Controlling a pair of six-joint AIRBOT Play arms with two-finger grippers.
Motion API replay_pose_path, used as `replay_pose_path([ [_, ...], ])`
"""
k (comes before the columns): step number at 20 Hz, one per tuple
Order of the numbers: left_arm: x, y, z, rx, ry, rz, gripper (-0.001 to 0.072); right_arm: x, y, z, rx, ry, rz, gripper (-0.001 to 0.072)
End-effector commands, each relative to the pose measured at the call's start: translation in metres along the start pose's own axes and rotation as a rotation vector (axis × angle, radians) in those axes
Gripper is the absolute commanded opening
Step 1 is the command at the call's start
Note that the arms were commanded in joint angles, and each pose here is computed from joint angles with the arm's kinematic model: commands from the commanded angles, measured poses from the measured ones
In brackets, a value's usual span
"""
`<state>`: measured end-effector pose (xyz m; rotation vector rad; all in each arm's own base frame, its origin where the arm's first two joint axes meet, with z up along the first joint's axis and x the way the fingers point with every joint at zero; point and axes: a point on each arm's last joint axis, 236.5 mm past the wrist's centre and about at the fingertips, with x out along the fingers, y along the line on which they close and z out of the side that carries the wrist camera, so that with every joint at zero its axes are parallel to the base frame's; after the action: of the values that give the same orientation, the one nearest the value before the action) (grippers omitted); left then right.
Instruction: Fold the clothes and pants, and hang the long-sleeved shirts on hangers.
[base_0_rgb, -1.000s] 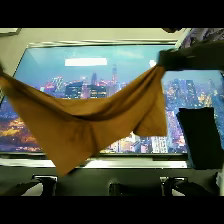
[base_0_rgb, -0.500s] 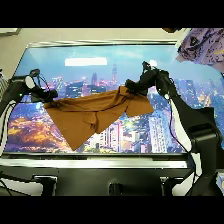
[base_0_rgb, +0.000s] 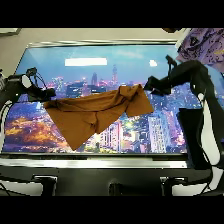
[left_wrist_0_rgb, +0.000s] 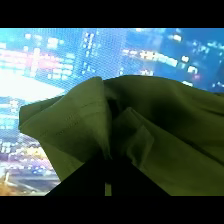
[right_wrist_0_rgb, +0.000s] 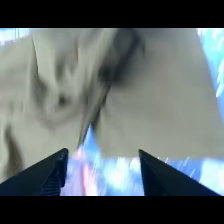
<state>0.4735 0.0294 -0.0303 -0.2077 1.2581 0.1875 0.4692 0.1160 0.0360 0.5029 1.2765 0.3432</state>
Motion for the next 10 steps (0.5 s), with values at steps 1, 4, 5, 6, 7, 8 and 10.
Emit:
replay_pose_path([
  [1, -0.006, -0.003, 0.000, -0.013, -0.003, -0.018, 0.0013, 0.028, 0.011, -0.048, 0.091, 0.085, 0.168, 0.0530],
  [4, -0.006, -0.005, 0.000, -0.017, -0.001, -0.026, 0.0013, 0.080, 0.024, -0.073, 0.121, 0.080, 0.170, 0.0528],
  [5, -0.006, -0.004, 0.000, -0.017, -0.002, -0.026, 0.0014, 0.095, 0.029, -0.079, 0.110, 0.087, 0.160, 0.0528],
  [6, -0.006, -0.004, 0.000, -0.017, -0.002, -0.026, 0.0014, 0.108, 0.033, -0.084, 0.100, 0.097, 0.154, 0.0527],
  [7, -0.006, -0.004, 0.000, -0.017, -0.002, -0.026, 0.0014, 0.120, 0.037, -0.089, 0.091, 0.102, 0.146, 0.0527],
  [8, -0.006, -0.004, 0.000, -0.017, -0.002, -0.026, 0.0014, 0.131, 0.037, -0.092, 0.101, 0.107, 0.138, 0.0526],
  [10, -0.006, -0.004, 0.000, -0.017, -0.002, -0.026, 0.0014, 0.146, 0.038, -0.095, 0.121, 0.109, 0.128, 0.0518],
])
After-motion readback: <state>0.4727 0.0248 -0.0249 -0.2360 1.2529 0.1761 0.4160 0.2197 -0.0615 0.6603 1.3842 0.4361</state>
